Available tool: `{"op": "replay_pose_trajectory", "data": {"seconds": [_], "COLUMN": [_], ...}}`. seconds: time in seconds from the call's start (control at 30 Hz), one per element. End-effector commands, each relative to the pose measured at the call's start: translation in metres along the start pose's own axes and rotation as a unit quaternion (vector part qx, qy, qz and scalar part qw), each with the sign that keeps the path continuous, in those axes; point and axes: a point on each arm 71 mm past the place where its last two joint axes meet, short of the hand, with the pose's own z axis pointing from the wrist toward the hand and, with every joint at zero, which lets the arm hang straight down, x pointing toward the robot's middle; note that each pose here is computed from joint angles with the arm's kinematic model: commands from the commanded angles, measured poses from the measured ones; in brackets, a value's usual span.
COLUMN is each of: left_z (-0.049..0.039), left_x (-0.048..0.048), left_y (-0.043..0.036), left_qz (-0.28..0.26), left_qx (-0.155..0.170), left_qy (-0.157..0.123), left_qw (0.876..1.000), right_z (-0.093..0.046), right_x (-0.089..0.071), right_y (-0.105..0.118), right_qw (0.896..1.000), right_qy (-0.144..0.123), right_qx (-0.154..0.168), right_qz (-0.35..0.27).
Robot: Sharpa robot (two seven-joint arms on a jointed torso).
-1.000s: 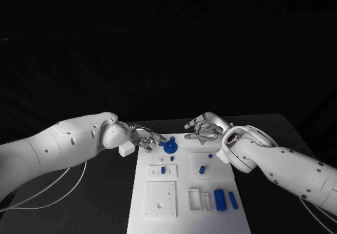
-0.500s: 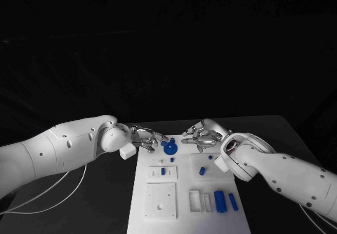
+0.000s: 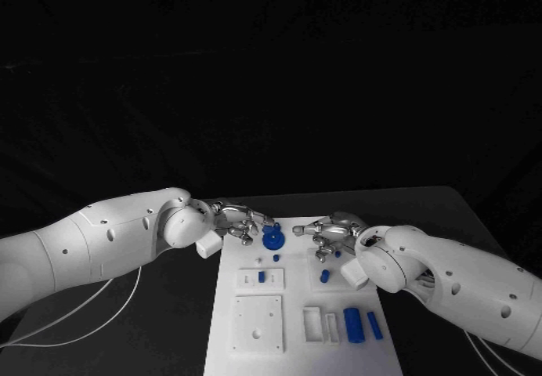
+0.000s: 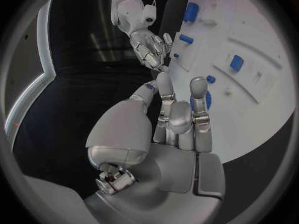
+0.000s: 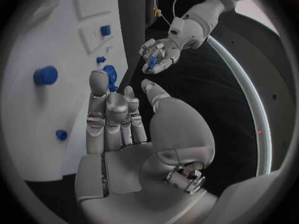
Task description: Assemble the parts on the task board
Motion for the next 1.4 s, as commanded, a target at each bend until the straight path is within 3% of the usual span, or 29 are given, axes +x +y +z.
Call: {"op": "replay_pose_trajectory", "data": {"seconds": [0.03, 0.43, 1.4], "left_z": [0.001, 0.0036, 0.008], "left_x": [0.0035, 0.01, 0.0203], "left_y": [-0.0041, -0.0065, -0.0091], "left_qz": [0.0, 0.008, 0.017], "left_qx": [0.019, 0.021, 0.02], "left_qy": [0.002, 0.013, 0.033], "left_qw": [1.0, 1.0, 0.999], "right_z": [0.0, 0.002, 0.008], "right_x": [0.01, 0.019, 0.03], "right_y": [-0.008, -0.006, 0.0], "right_qw": [0.991, 0.983, 0.983], "right_qy": [0.057, 0.084, 0.095], "right_qx": [0.061, 0.053, 0.037], "right_qz": [0.103, 0.151, 0.155]}}
